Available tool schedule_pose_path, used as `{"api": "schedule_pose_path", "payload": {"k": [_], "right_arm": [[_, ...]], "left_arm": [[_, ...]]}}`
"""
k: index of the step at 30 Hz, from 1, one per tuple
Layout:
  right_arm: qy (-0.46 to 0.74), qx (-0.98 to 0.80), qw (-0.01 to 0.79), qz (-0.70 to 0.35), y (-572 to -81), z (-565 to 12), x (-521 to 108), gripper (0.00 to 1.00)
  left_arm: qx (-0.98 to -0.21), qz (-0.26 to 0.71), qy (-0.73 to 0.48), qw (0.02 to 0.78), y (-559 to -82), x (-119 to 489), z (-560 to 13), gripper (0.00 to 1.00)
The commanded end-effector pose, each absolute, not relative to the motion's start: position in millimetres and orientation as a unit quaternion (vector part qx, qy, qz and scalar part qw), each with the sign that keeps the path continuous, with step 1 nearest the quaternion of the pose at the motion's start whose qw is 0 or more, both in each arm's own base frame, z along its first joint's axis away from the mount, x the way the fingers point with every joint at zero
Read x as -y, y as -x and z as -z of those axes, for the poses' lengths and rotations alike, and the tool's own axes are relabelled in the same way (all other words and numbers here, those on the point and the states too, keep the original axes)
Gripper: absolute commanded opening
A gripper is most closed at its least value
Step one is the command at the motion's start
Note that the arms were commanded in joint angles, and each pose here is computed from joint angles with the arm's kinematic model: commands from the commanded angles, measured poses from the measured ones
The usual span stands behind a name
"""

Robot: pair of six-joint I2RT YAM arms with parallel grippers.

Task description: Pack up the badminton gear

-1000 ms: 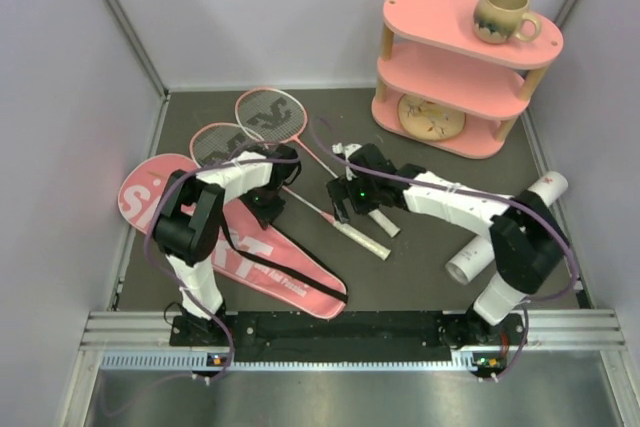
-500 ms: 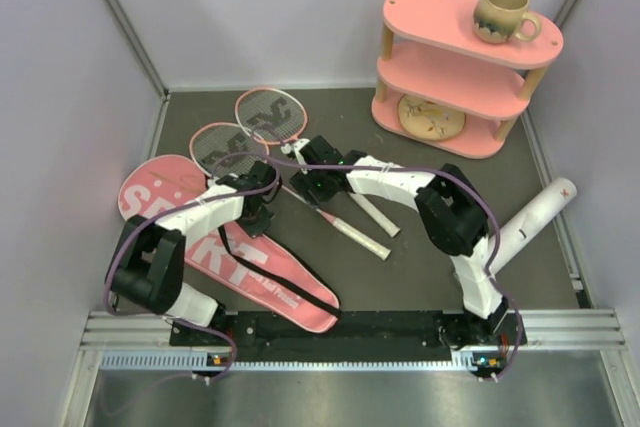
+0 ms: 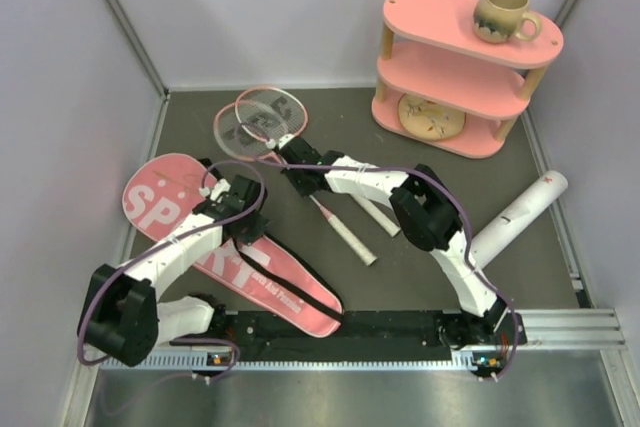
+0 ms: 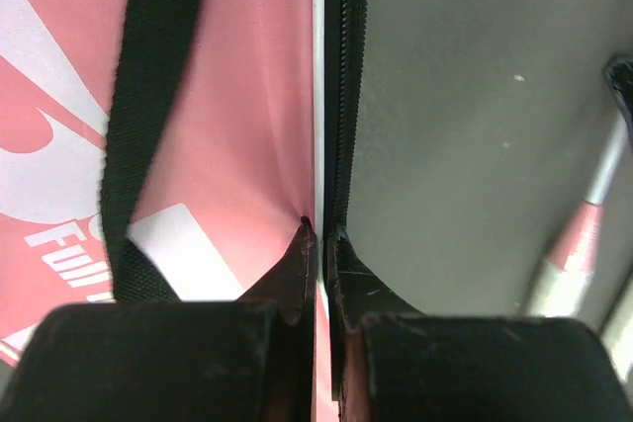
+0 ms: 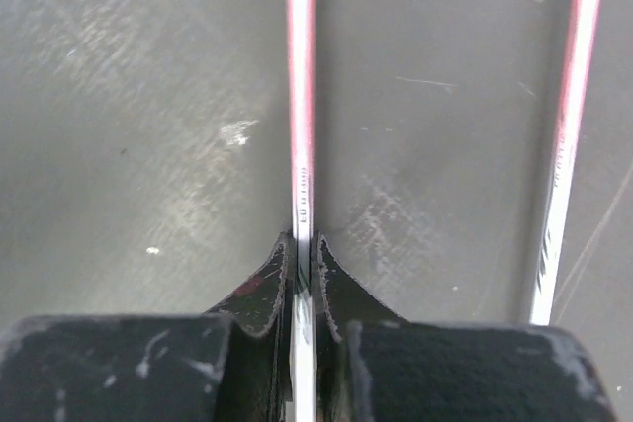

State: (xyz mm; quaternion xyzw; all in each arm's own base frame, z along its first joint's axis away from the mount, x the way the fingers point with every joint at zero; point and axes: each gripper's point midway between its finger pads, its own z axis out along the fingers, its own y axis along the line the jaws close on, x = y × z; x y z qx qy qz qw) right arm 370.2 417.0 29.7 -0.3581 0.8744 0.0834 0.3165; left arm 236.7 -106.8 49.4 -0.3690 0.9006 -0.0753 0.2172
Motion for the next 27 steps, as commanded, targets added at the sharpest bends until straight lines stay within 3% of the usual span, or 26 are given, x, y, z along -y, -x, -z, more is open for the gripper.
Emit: {"api": "schedule_pose_path", "payload": {"k": [1, 9, 11, 12, 13, 15, 18, 22, 27], "right_arm": [[0.248, -0.904, 0.346, -0.027, -403.2, -31.9, -373.5, 0.00], [0.339, -0.888, 0.300, -0.085, -392.6, -26.9, -362.8, 0.02], [0.335, -0.888, 0.300, -0.094, -386.4, -45.3, -360.1, 0.24], [0.328, -0.895, 0.283, -0.106, -375.1, -52.8, -357.6, 0.50], [0.320, -0.892, 0.297, -0.121, -370.5, -83.0, -356.7, 0.59], [0.298, -0.895, 0.289, -0.161, -350.6, -106.0, -356.2, 0.73], [0.285, -0.880, 0.286, -0.250, -314.3, -156.2, -360.9, 0.84], [0.309, -0.822, 0.266, -0.397, -269.5, -194.7, -391.5, 0.86], [0.297, -0.786, 0.242, -0.485, -241.4, -204.4, -415.2, 0.81]], "left_arm": [[-0.882, 0.148, 0.357, 0.269, -250.2, 117.8, -78.5, 0.00], [-0.869, 0.209, 0.300, 0.332, -249.5, 122.4, -103.8, 0.00], [-0.857, 0.248, 0.265, 0.365, -255.0, 131.6, -119.5, 0.00], [-0.846, 0.269, 0.253, 0.385, -253.5, 133.2, -127.9, 0.00], [-0.839, 0.281, 0.235, 0.402, -254.3, 135.1, -134.7, 0.00], [-0.812, 0.320, 0.207, 0.442, -255.5, 141.0, -156.0, 0.00], [-0.793, 0.340, 0.190, 0.469, -254.4, 142.3, -170.5, 0.00], [-0.781, 0.354, 0.179, 0.482, -250.3, 143.1, -175.1, 0.00], [-0.767, 0.370, 0.186, 0.490, -245.0, 141.6, -169.4, 0.00]]}}
